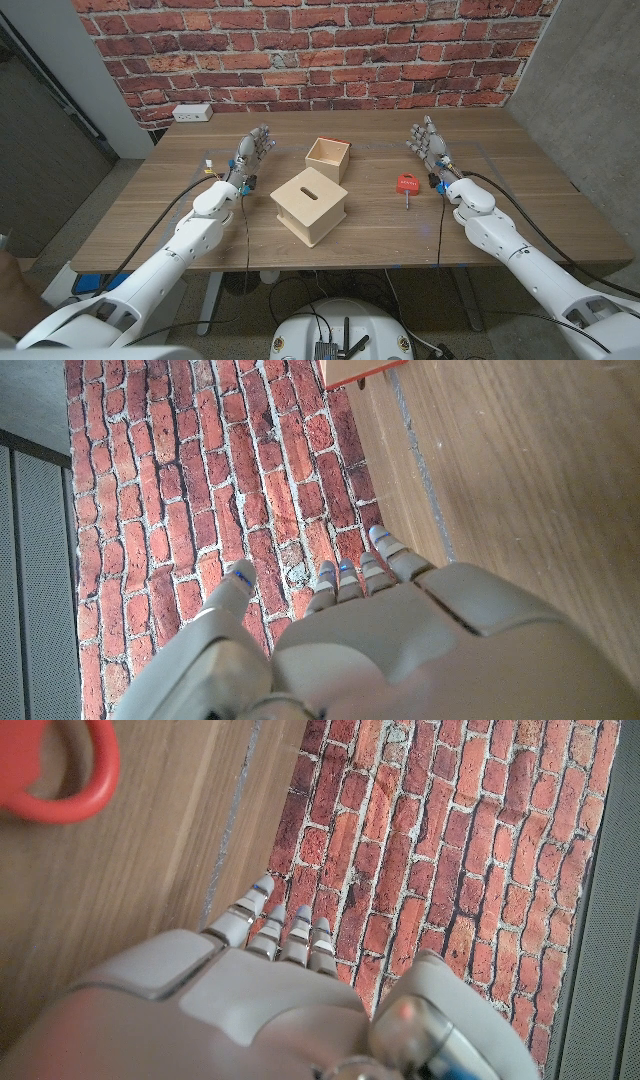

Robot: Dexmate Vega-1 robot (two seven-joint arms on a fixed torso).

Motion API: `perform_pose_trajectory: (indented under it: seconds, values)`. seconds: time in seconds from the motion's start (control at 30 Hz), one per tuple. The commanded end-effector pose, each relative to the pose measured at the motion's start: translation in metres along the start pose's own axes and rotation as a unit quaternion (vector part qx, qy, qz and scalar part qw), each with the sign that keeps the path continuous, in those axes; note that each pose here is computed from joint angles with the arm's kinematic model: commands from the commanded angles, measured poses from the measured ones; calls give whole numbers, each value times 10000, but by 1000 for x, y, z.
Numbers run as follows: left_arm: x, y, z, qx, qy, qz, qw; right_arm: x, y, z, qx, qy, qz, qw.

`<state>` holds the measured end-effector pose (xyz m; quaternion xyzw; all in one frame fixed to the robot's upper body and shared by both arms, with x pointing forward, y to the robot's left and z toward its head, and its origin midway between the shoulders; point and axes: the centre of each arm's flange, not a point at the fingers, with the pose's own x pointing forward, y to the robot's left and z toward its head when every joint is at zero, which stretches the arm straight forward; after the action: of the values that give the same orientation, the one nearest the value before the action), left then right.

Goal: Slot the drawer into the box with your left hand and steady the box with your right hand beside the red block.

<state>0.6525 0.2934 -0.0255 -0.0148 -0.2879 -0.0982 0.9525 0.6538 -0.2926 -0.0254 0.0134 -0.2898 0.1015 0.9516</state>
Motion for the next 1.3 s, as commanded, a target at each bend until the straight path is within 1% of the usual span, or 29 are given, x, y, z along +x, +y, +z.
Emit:
perform_pose_trajectory:
  seconds: [0.03,0.27,0.43,0.6,0.73,0.9,1.0,1.3]
  values:
    - [5,5,14,171,-8,-13,9999,-4,0,0,-24,-68,-91,9999]
    - [5,6,19,211,-86,9,9997,-5,3,-1,-22,-98,-94,9999]
    - [3,5,24,325,-45,73,9994,-5,4,-2,-14,-114,-113,9999]
    - [2,4,30,434,-27,28,9991,-4,3,-3,-55,-113,-79,9999]
    - [1,2,41,689,38,-62,9976,-2,3,-3,-143,-115,-71,9998]
    - [-1,1,54,960,47,-198,9952,-3,4,-2,-159,-142,-63,9998]
    - [-2,-1,62,1145,89,-258,9930,-5,3,-2,-152,-145,-50,9998]
    - [-7,-5,84,1576,72,-352,9869,-12,5,-4,-105,-174,-58,9998]
